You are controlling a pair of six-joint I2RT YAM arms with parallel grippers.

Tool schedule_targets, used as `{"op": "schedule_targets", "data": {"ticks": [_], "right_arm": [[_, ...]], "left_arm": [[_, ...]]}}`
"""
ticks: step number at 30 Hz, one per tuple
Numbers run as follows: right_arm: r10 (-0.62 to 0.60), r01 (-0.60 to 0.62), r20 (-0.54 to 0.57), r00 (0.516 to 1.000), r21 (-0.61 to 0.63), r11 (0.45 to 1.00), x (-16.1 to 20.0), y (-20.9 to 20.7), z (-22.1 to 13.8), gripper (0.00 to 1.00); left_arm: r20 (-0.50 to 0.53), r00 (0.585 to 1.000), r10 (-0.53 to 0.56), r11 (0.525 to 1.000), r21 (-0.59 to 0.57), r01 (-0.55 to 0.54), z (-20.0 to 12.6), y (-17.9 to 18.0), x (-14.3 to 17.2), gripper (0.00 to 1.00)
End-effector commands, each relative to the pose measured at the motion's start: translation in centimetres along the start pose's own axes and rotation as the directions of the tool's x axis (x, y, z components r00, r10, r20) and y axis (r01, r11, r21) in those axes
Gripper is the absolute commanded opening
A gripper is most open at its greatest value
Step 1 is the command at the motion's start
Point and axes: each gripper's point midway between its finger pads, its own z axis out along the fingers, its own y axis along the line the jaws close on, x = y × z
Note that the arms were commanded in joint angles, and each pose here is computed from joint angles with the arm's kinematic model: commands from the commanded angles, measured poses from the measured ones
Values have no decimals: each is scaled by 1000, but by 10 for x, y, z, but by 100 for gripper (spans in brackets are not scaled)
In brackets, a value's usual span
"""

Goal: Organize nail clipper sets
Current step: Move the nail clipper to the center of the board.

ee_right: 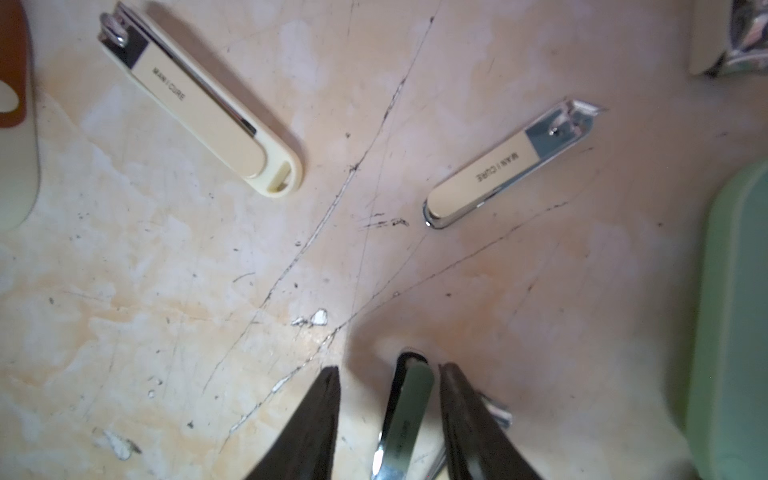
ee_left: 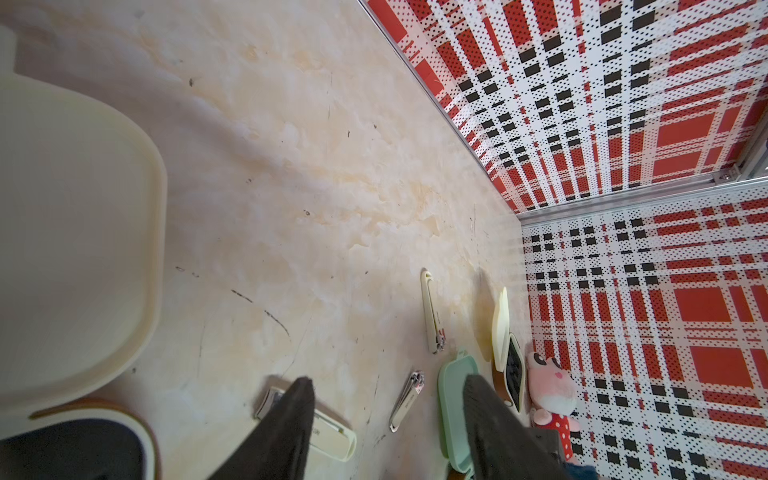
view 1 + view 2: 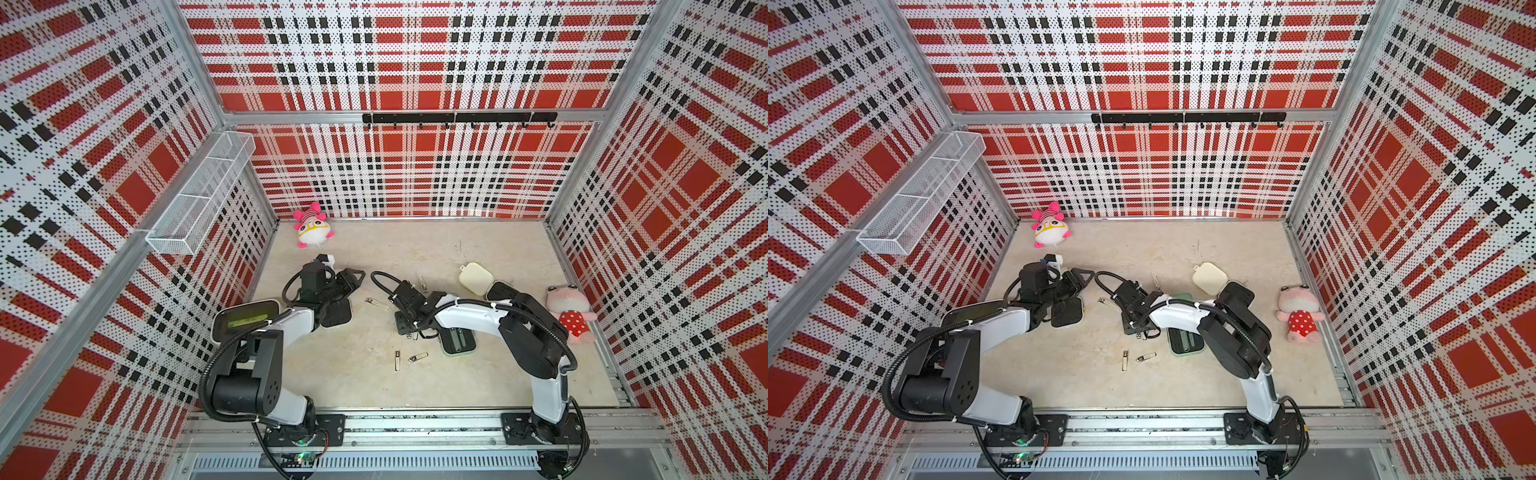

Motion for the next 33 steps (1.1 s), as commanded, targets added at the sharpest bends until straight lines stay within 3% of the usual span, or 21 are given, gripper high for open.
{"op": "schedule_targets", "data": {"ticks": [1,20,26,33], "right_arm": [[-10,11,-24,1000,53,999,11,-4,6,41],[-50,51,-25,998,59,997,19,9,10,18],[-59,59,4,998,32,998,13,17,1,38],[-44,44,11,999,30,999,15,13,-7,49]], "left_arm": [[8,1000,15,1000,19,-15,-3,-4,-2,62],[6,1000,14,1000,20,-14,-3,-3,0,62],[8,1000,14,1000,19,-14,-2,-4,-1,62],[9,1000,17,1000,23,-17,-2,-6,-2,62]]}}
